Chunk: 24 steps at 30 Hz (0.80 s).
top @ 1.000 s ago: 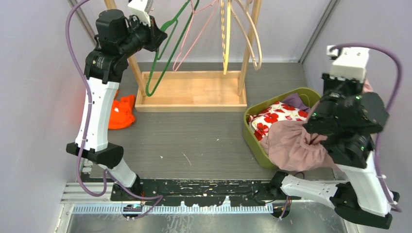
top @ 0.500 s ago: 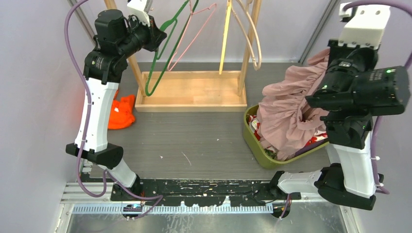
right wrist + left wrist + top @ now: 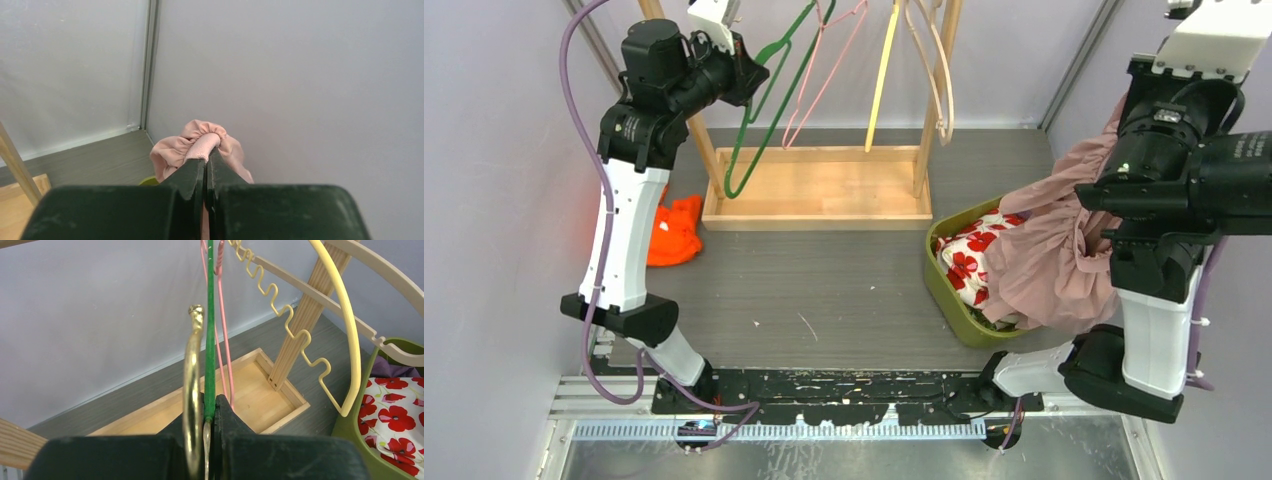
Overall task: Remove the skirt from the hanger
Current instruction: Place the clothesline in the bin.
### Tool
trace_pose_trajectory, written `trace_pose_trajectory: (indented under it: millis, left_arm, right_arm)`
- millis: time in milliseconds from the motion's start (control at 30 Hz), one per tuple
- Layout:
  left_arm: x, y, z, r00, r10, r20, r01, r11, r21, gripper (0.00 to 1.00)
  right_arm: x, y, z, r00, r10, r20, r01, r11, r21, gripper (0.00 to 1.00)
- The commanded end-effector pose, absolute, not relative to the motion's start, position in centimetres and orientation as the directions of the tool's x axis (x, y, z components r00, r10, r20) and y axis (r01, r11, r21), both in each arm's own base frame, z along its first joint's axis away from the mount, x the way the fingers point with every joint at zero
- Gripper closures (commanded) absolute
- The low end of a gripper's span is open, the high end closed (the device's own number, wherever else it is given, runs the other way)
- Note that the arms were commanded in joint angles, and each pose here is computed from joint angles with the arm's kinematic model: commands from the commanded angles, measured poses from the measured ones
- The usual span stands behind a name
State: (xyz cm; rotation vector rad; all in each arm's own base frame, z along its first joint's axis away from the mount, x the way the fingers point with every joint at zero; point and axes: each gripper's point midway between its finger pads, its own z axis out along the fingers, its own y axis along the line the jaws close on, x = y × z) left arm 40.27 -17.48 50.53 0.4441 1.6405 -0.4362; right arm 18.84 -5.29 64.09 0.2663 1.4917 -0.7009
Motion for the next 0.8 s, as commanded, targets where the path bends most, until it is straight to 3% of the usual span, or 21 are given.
trace_pose_trajectory:
  millis: [0, 200, 400, 767]
  left_arm:
    - [40.0, -17.9, 53.5, -0.007, 0.002, -1.000, 0.549, 0.836, -0.002, 1.00]
    - [39.9, -18.0, 53.3, -0.011, 0.010, -1.000, 0.557, 0.831, 0.002, 1.00]
    - [39.7, -18.1, 52.3, -0.031, 0.020, -0.999, 0.568, 0.823, -0.001, 1.00]
    - [39.4, -18.1, 52.0, -0.044, 0.014, -0.999, 0.569, 0.822, -0.014, 1.00]
  right_arm:
    - [20.8, -3.1, 65.2, -0.035, -0.322, -0.946, 0.546, 0.787, -0.288, 0.99]
    - [23.4, -4.6, 62.3, -0.076, -0.304, -0.950, 0.616, 0.735, -0.285, 0.99]
    - [27.2, -7.6, 53.0, -0.210, -0.193, -0.958, 0.642, 0.712, -0.284, 0.99]
    - [26.8, -9.7, 47.7, -0.269, -0.141, -0.953, 0.657, 0.697, -0.288, 0.93]
